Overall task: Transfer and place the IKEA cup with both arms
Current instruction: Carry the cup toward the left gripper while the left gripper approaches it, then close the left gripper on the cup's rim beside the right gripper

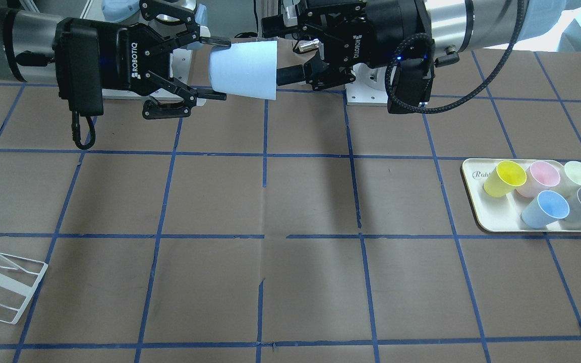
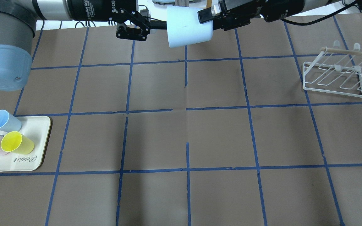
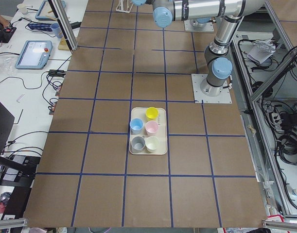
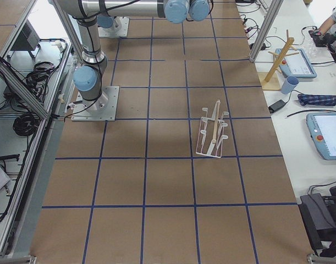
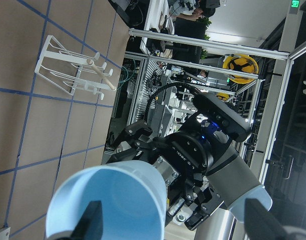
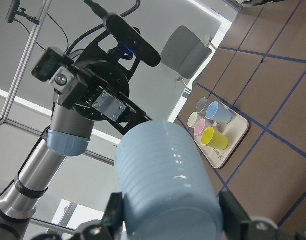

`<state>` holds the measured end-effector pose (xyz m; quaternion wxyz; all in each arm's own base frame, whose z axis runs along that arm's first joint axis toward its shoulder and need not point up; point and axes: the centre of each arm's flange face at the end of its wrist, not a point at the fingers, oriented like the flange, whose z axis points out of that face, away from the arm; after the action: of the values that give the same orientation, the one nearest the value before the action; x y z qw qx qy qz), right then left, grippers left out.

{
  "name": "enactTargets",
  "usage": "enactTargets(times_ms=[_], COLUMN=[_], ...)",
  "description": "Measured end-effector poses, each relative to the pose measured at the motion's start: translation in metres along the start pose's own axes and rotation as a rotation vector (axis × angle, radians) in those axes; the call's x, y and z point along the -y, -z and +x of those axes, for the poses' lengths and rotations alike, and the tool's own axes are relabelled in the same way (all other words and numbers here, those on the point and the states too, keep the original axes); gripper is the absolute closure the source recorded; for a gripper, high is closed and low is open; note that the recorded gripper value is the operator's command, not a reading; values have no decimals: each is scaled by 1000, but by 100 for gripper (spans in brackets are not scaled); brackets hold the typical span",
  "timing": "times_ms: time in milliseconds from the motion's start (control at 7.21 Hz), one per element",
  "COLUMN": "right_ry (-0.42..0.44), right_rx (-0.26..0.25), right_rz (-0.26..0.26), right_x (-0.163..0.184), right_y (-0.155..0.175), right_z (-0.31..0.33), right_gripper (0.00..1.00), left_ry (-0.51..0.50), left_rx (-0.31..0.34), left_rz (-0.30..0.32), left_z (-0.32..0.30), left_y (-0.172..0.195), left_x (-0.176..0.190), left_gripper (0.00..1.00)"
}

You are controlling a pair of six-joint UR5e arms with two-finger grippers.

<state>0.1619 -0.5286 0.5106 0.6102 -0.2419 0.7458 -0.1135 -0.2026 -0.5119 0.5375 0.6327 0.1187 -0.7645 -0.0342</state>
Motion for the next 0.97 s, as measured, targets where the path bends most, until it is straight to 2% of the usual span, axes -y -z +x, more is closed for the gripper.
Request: enactTargets(times_ms=[277,416,555,693,832,971], right_ry=[1,2,3,3,3,2], right_rx=[0,0,0,0,-1,-1], right_rz=[1,1,2,2,2,2], right_x=[0,0,1,1,1,1], right_y=[0,0,0,0,0,1], right_z=[0,0,-1,-1,-1,0], right_gripper=[67,67,66,66,66,64], left_ry=[1,0,0,9,20,33], left_rx=[0,3,5,5,6,6], left_rz=[-18,-34,-45,-49,-50,-51], left_z=[-3,-5,-5,-6,-6,-7], left_y=[-12,-21,-27,-29,-30,-31], left_x=[2,0,-1,-1,0,0], left_gripper=[5,31,34,48,52,52])
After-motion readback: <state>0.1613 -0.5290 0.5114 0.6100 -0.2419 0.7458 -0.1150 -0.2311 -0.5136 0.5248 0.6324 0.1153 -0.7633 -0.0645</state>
